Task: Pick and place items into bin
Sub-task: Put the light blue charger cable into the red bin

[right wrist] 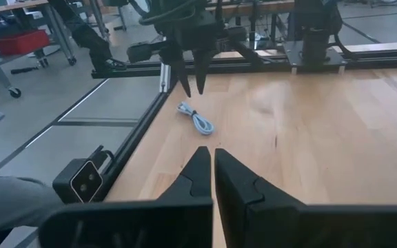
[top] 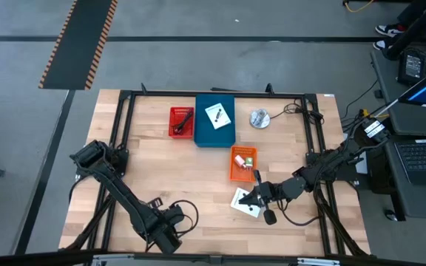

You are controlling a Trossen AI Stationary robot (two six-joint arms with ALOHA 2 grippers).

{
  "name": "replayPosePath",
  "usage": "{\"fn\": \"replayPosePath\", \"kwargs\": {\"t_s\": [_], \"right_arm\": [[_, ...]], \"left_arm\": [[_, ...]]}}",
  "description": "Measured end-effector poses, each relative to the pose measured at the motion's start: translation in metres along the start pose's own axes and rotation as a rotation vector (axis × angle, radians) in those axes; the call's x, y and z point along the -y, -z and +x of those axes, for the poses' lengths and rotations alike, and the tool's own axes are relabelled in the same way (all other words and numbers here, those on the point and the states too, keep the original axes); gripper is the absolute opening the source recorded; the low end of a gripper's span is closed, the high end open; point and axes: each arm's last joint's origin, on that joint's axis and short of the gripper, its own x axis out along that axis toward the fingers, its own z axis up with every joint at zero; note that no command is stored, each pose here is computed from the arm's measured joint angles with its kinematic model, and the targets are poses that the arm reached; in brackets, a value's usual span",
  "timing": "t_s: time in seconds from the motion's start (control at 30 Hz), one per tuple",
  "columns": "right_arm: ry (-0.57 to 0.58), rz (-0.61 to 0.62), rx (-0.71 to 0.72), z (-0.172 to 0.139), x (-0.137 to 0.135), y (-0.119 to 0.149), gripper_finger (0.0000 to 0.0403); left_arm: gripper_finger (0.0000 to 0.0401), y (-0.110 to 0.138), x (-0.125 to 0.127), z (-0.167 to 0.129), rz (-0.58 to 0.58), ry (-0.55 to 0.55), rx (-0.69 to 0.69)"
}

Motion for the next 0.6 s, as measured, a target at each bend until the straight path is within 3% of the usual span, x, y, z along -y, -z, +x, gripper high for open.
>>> {"fn": "replayPosePath", "kwargs": {"t_s": [0.27, 0.6], "right_arm": [[-0.002, -0.004, -0.008, 0.000, 0.000, 0.001, 0.0003], [-0.002, -0.002, -0.008, 0.000, -0.001, 0.001, 0.0003]], "left_arm": [[0.0134, 0.014, 0.011, 0.008, -0.071, 0.030, 0.024], [0.0143, 0.018, 0.015, 0.034, -0.081, -0.046, 0.015]]}}
